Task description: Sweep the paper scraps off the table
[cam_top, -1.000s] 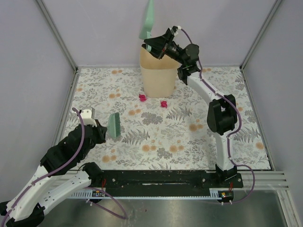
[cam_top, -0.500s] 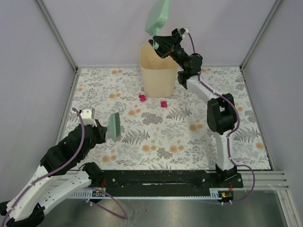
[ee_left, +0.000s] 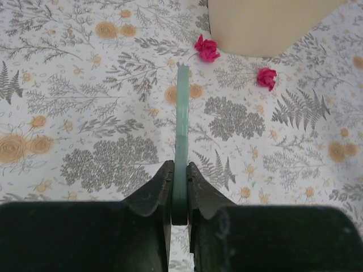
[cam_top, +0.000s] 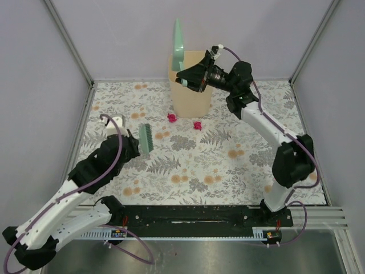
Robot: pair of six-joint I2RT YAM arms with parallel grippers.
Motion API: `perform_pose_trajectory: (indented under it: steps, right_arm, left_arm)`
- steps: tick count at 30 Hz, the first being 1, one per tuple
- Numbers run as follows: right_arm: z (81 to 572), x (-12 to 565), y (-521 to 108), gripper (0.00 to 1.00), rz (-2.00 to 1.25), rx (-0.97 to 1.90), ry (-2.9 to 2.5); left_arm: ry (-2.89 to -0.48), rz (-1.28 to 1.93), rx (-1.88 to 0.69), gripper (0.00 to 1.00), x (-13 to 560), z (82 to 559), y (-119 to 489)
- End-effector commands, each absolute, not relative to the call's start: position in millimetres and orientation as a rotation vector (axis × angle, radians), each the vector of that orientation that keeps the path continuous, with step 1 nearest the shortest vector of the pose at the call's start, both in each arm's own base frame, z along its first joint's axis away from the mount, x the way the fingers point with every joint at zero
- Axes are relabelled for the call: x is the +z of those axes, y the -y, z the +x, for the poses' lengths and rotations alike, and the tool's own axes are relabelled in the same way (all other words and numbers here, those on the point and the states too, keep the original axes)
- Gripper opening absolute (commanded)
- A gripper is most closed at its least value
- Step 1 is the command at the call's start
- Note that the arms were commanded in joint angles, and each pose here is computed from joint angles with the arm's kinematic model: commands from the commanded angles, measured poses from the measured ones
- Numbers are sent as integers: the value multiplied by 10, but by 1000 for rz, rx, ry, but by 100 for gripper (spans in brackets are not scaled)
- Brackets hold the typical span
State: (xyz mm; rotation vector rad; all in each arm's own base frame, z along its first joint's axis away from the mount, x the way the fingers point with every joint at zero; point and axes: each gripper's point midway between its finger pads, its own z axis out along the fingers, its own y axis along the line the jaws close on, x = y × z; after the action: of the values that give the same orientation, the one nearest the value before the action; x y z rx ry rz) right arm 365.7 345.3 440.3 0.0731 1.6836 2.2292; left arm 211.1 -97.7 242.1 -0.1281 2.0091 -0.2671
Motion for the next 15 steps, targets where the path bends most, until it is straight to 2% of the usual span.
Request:
perform_pose_trajectory:
  steps: [1, 6, 15]
  right_arm:
    - [3175, 4168, -3364, 0, -111, 1911, -1916]
    - [2875, 3891, -3141, 0, -105, 1670, -2065]
    - [2383, 3474, -2798, 0, -85, 1534, -2192]
  left_arm:
    - [-1845, -281, -333, 0, 2971, 2624, 1220]
    - [-1859, -363, -401, 0, 2996, 3147, 1439]
    - [-1906, -546, -597, 0, 2668, 3984, 1663]
